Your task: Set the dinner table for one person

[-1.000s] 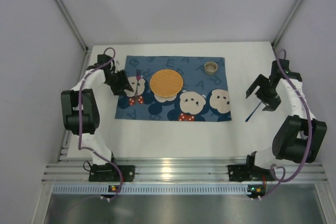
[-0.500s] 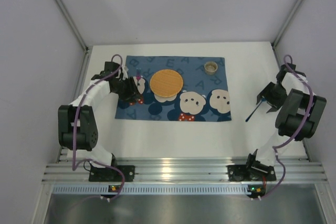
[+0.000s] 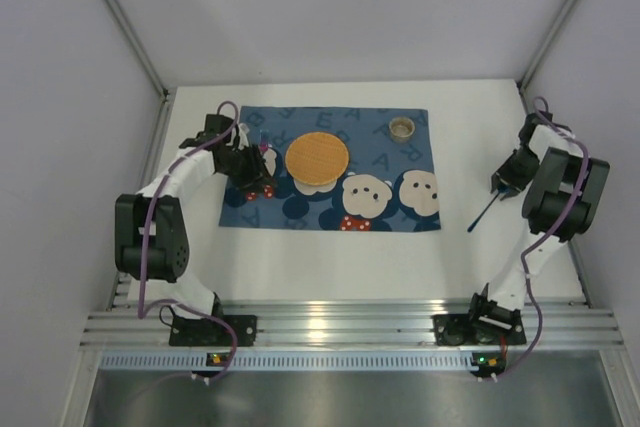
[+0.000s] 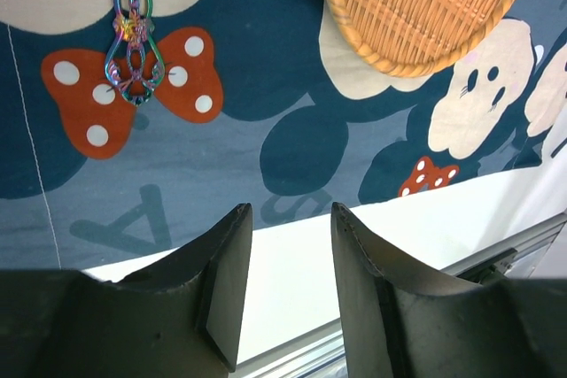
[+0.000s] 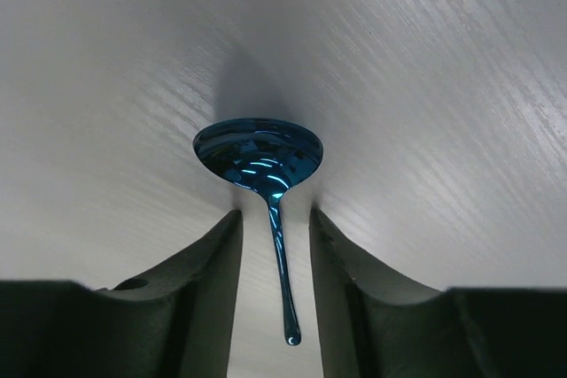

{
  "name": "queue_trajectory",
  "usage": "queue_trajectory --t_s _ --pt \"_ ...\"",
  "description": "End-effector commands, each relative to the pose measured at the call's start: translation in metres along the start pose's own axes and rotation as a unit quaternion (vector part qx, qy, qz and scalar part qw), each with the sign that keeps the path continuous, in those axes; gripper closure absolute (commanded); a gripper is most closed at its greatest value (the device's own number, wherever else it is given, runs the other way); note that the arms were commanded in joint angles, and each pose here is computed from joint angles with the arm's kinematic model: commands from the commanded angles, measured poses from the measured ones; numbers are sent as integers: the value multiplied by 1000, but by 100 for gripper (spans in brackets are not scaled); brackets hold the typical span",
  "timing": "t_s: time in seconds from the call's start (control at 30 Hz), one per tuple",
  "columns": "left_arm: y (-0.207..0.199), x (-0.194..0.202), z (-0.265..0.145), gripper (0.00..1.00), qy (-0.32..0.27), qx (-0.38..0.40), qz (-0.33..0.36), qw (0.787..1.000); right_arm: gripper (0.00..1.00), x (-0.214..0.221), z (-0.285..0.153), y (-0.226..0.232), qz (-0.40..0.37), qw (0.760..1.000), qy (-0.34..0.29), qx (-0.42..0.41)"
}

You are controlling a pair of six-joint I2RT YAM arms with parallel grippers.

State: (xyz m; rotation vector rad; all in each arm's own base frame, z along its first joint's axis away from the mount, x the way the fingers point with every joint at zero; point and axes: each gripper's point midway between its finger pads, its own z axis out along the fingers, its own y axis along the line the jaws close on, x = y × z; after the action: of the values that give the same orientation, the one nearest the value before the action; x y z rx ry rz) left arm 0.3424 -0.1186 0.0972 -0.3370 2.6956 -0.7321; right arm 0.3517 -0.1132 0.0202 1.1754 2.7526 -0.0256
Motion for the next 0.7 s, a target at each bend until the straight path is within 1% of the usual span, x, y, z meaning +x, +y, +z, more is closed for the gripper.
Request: queue_trajectory --t_s 0.0,0.07,0.1,0.17,0.2,0.23,0.37,0.5,0.6,0.63,0.67 --pt "-12 -20 -1 54 -19 11 9 1000 66 -17 3 7 -3 999 -27 16" --pt "-12 -22 1 54 -19 9 10 1000 71 -15 8 7 -5 999 -22 22" --pt "-13 -23 2 54 -18 9 10 1000 77 -14 10 5 -6 999 -22 28" --pt "-13 -24 2 54 -17 7 8 1000 83 -11 13 3 -13 999 -17 33" --pt "-15 -26 3 54 -18 8 9 1000 98 -12 14 3 -15 999 -18 34" --pt "-14 -26 4 54 -16 7 8 1000 100 -11 16 2 -21 999 -14 36" --pt "-18 -26 4 55 -14 6 10 1000 100 -15 13 2 -31 999 -17 36" --pt "-29 -28 2 55 -17 13 14 1000 100 -26 -9 16 -43 998 -41 22" --pt "-47 -27 0 55 -17 18 33 999 100 -33 -45 39 -69 995 -77 11" --pt "-51 -25 -2 55 -15 17 37 999 100 -31 -55 42 -73 994 -80 13" --pt "-54 -25 -3 54 -16 16 42 999 100 -36 -70 51 -77 992 -98 5"
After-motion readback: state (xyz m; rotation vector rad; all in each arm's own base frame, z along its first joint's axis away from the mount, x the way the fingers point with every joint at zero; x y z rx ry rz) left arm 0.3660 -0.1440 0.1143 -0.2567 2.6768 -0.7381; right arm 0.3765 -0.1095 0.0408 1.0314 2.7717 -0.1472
